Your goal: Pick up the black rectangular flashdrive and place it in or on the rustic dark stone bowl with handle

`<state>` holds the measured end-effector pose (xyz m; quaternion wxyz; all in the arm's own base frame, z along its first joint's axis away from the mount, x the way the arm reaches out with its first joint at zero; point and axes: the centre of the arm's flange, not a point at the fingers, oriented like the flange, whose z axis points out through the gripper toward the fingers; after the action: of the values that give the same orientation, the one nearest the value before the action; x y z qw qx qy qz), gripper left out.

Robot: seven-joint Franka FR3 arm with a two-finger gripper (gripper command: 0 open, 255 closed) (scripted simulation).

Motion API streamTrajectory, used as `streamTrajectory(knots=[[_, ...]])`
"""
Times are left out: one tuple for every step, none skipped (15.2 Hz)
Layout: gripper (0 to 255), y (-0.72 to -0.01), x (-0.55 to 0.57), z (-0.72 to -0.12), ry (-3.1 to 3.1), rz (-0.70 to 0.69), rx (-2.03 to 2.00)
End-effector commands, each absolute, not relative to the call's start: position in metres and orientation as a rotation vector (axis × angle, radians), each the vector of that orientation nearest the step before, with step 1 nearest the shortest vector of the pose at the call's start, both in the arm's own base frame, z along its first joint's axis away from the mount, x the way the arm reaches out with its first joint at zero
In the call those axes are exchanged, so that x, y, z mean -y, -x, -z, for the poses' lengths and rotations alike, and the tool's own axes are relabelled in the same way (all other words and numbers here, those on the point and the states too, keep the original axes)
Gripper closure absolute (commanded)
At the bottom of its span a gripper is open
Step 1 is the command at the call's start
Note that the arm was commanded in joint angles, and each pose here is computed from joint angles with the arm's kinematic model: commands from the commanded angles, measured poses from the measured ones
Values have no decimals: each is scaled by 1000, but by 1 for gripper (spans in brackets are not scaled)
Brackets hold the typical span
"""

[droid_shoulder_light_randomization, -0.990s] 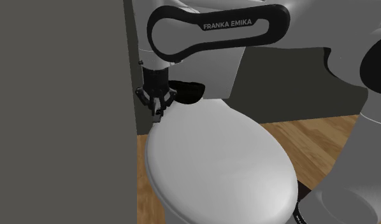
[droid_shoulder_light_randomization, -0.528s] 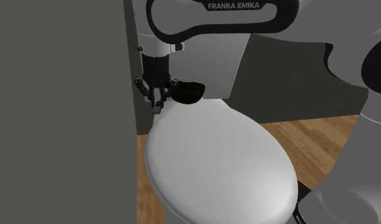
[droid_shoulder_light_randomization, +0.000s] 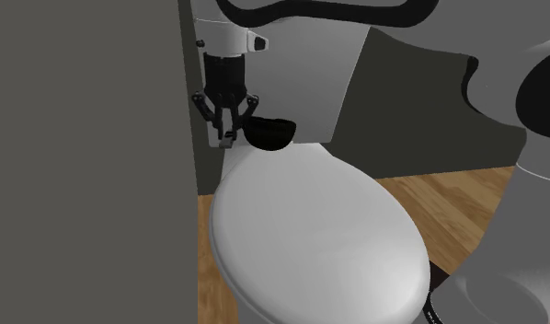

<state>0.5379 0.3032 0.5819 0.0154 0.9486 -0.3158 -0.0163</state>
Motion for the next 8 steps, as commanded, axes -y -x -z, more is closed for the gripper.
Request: streamTrajectory(knots=[[255, -537, -304, -593, -2951, 51, 983], [255, -537, -304, -598, -2951, 51, 983], [255, -537, -304, -603, -2951, 51, 983], [255, -537, -304, -608, -2951, 51, 983], [255, -537, -304, -614, -2951, 51, 983], [255, -537, -304, -619, -2951, 51, 983], [255, -537, -304, -624, -2951, 51, 983], [255, -537, -304, -630, -2951, 51, 983]])
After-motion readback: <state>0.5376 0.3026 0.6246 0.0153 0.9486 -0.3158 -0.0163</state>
